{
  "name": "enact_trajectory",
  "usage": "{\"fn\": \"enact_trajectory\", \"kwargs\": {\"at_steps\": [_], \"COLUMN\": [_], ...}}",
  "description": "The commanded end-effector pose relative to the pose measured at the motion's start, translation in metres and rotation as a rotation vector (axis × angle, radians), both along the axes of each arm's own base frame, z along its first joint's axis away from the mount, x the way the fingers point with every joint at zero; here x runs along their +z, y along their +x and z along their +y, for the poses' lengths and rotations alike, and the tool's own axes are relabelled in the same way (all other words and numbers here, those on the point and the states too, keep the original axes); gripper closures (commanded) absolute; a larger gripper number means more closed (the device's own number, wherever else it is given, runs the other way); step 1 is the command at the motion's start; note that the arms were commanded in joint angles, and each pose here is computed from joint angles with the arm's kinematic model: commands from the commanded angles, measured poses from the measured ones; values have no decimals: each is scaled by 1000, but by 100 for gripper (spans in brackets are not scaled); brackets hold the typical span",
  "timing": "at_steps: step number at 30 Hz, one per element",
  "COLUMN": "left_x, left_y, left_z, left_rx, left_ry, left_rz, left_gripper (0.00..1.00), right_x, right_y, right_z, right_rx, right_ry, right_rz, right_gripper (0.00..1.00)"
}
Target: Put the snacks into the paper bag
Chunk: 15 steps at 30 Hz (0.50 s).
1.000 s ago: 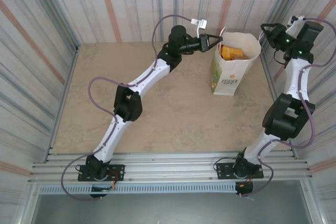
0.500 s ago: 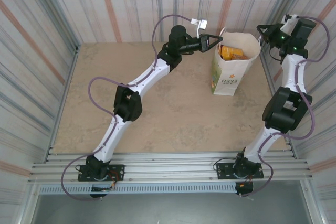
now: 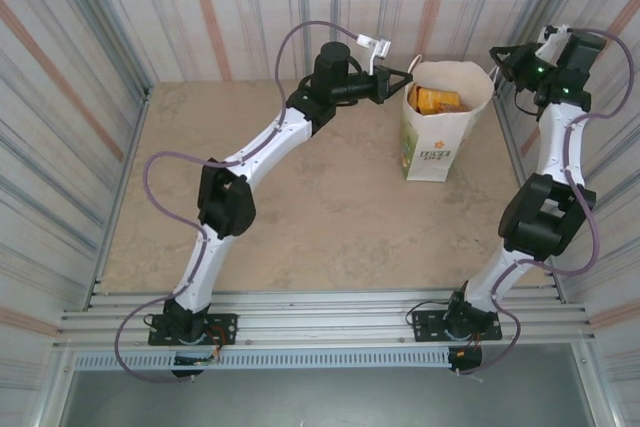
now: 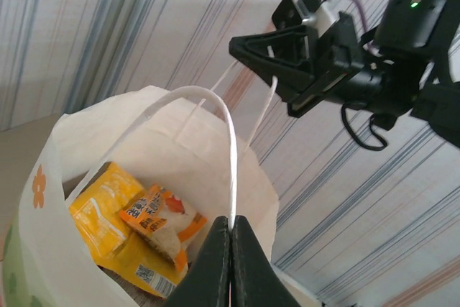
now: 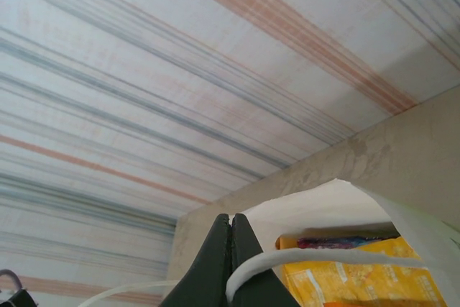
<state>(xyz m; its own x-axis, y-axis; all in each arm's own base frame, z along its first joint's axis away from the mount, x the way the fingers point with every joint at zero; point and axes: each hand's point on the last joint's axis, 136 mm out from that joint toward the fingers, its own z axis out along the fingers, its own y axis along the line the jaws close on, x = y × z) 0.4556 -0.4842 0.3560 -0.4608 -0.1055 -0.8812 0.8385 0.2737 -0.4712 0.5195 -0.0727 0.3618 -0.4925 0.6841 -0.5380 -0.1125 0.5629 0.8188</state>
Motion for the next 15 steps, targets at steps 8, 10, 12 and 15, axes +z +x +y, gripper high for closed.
{"fn": "enact_trajectory", "kwargs": {"at_steps": [8,10,12,15], "left_x": [94,95,96,97], "left_y": [-24,-24,-25,-32], "left_z": [85,100,117,143], "left_rx": [156,173,188,234], "left_ry": [13,26,38,59], "left_rz": [-259,-257,-250,-259], "left_gripper": [100,100,100,100], "right_x": [72,74,76,75], "right_y": [-28,-30,-32,-36], "right_z": [77,91,108,136], "right_rx": [100,118,138,172], "right_ry": [-114,-121,-131,-146], "right_rz": [-157,-164,-169,-173], "right_gripper": [100,100,100,100]}}
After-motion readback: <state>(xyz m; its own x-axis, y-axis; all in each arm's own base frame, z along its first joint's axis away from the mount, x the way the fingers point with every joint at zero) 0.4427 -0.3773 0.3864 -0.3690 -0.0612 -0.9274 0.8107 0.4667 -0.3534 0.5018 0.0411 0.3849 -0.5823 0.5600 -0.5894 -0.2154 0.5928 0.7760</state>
